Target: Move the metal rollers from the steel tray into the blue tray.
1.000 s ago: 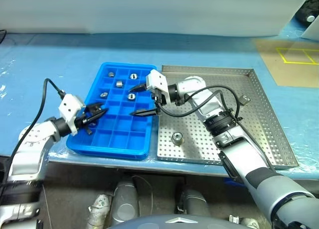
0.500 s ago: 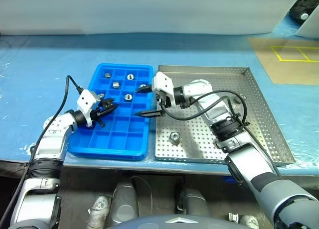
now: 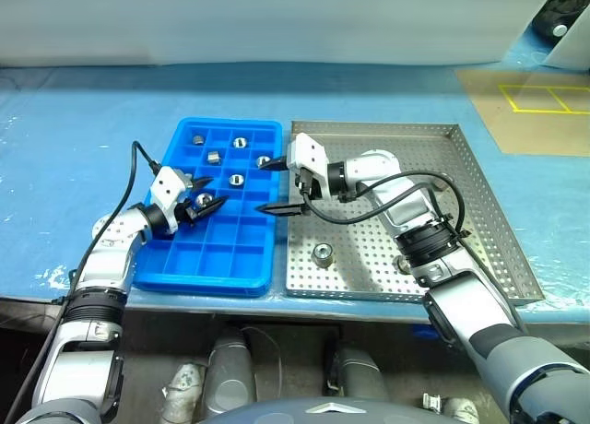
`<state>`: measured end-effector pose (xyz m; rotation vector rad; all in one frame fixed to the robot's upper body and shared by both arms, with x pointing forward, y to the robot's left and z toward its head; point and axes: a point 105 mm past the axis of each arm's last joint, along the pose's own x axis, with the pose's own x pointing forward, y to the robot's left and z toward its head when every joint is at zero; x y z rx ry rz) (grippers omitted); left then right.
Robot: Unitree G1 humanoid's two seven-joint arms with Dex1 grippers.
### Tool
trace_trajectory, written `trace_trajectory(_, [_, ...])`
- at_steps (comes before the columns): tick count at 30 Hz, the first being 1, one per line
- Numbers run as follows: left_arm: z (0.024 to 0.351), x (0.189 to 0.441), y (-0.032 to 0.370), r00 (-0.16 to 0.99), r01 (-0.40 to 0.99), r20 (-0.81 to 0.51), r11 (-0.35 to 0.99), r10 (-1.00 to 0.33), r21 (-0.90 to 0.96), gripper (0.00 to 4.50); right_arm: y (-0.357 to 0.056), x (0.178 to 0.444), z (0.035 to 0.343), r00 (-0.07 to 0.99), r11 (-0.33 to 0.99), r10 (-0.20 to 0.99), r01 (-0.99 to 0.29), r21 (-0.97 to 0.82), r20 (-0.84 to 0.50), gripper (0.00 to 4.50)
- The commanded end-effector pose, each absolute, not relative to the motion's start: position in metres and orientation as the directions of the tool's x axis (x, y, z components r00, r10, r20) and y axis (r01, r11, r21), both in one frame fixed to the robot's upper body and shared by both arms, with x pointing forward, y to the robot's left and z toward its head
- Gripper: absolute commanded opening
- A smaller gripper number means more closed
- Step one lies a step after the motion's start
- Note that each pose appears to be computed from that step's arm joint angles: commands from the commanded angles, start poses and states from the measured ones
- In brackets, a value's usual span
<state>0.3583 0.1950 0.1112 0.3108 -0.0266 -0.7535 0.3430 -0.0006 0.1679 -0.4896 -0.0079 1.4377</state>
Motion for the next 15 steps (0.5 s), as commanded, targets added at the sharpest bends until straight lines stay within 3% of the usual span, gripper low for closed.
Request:
trace_trajectory(1, [0.144,0.363,0.187,0.723,0.647,0.02,0.687,-0.691,0.331,2.89,-0.002,0.34,0.181,0.156,0.055,0.956,-0.929,-0.366,-0.25,4.46])
trace_trajectory(9, [0.186,0.374,0.142,0.586,0.731,0.108,0.581,-0.803,0.358,2.89,-0.025,0.344,0.186,0.247,0.139,0.936,-0.914,-0.382,-0.251,4.46])
trace_trajectory(15, [0.189,0.389,0.097,0.46,0.82,0.098,0.465,-0.882,0.334,2.89,-0.056,0.344,0.188,0.384,0.275,0.892,-0.88,-0.388,-0.238,4.46])
